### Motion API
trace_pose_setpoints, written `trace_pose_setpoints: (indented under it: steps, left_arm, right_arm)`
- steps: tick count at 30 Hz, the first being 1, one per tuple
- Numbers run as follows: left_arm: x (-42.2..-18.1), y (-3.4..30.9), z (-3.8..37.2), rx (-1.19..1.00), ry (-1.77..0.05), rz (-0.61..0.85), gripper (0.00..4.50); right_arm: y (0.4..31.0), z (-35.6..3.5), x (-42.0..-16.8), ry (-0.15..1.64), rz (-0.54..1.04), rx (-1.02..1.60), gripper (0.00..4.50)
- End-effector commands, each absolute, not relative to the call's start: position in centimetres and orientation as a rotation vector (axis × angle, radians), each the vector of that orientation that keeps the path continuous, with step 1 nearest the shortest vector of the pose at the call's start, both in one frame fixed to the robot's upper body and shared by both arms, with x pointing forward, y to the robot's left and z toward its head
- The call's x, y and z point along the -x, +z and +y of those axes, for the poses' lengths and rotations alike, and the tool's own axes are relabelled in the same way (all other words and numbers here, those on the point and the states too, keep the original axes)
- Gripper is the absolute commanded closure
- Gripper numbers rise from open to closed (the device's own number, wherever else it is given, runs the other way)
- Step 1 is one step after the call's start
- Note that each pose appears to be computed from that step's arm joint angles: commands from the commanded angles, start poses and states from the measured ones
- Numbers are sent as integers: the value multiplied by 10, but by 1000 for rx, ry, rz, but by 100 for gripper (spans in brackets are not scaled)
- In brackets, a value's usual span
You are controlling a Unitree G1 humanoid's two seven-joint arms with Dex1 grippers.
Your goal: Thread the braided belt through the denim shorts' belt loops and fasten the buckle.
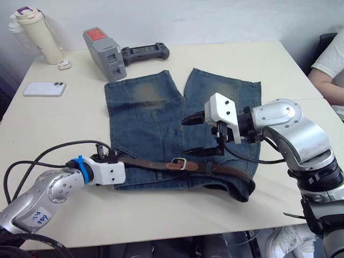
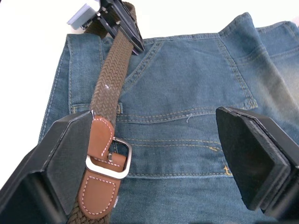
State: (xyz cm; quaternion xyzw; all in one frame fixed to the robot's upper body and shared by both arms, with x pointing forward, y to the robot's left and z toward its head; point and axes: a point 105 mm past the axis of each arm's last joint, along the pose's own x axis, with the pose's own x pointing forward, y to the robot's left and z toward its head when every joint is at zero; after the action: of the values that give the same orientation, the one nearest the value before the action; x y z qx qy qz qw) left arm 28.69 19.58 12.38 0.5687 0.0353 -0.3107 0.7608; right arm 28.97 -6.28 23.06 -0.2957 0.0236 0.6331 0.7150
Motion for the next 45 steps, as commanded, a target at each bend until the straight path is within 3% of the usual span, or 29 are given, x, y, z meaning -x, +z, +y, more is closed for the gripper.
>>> trace_pose_setpoints:
  steps: [1,5,12,25,35,38,45]
  left_arm:
    - [-285,129,186,-1081,-698,79,444]
    - [-287,141,176,-854,-687,62,444]
    - [-284,136,173,-847,-739,110,444]
    - [-285,132,171,-729,-763,184,444]
    - [-288,138,174,-638,-750,203,444]
    - [-287,137,175,-611,-755,212,450]
    - [-286,132,178,-623,-760,231,450]
  right_arm:
    - [232,-62,-282,1407,43,684,0]
    - [208,-46,-276,1419,50,747,0]
    - [176,-30,-276,1409,69,785,0]
    - [166,-18,-256,1456,152,696,0]
    - [151,-26,-265,1358,240,735,0]
    - [152,-29,-271,1323,253,738,82]
    - [165,-23,-266,1343,226,692,416]
